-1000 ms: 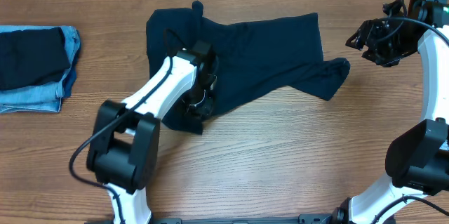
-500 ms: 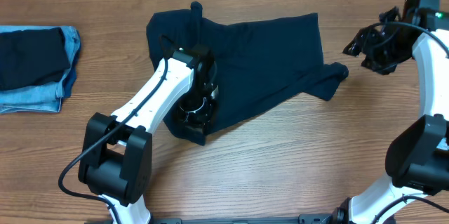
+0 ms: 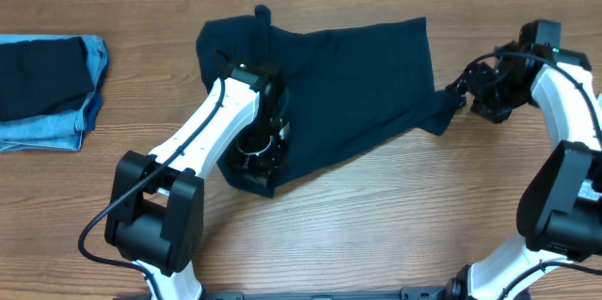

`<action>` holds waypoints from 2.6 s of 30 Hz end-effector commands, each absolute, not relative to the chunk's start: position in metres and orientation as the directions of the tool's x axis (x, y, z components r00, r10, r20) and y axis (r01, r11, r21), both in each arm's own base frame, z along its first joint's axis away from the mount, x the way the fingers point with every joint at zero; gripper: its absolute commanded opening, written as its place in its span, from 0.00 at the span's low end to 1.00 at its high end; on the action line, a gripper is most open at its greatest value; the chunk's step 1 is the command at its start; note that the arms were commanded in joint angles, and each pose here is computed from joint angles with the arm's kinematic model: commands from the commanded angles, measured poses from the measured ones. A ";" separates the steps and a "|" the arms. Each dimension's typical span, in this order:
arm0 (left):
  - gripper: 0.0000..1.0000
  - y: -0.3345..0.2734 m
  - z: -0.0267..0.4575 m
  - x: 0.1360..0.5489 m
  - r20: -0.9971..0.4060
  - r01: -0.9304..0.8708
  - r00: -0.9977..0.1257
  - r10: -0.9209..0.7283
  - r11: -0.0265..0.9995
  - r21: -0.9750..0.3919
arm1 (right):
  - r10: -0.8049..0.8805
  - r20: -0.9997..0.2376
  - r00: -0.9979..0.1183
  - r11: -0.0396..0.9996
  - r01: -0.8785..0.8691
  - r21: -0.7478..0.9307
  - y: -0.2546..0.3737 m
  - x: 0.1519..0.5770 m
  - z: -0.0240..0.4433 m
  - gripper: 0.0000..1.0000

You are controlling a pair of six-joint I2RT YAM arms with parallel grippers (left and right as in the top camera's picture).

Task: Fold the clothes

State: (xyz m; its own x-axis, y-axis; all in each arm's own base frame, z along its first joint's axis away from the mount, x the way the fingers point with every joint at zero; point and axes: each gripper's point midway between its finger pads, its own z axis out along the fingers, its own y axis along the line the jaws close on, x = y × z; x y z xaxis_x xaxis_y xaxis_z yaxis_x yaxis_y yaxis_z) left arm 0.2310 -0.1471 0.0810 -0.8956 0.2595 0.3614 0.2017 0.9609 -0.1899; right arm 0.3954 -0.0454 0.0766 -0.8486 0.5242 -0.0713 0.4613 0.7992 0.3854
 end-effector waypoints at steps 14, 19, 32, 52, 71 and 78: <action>0.04 -0.147 0.089 0.226 0.365 0.235 -0.883 0.294 0.952 -0.198 | 0.592 -0.062 -0.803 0.751 0.523 0.403 -0.042 0.384 0.038 0.65; 0.04 -0.146 0.089 0.226 0.365 0.238 -0.882 0.297 0.951 -0.199 | 0.603 -0.096 -0.792 0.735 0.505 0.453 -0.039 0.395 0.036 0.54; 0.04 -0.144 0.088 0.228 0.360 0.244 -0.885 0.297 0.952 -0.185 | 0.622 -0.086 -0.778 0.717 0.523 0.461 -0.041 0.395 0.034 0.04; 0.04 -0.130 0.092 0.218 0.413 0.269 -0.858 0.305 0.952 -0.143 | 0.635 0.148 -0.758 0.752 0.651 0.109 -0.072 0.277 0.066 0.06; 0.04 -0.111 0.101 0.203 0.493 0.286 -0.822 0.284 0.955 -0.074 | 0.573 0.162 -0.803 0.783 0.595 0.182 -0.061 0.280 0.069 0.38; 0.04 -0.117 0.096 0.212 0.450 0.267 -0.850 0.272 0.961 -0.077 | 0.424 -0.217 -0.879 0.818 0.269 0.508 -0.035 0.383 0.094 0.27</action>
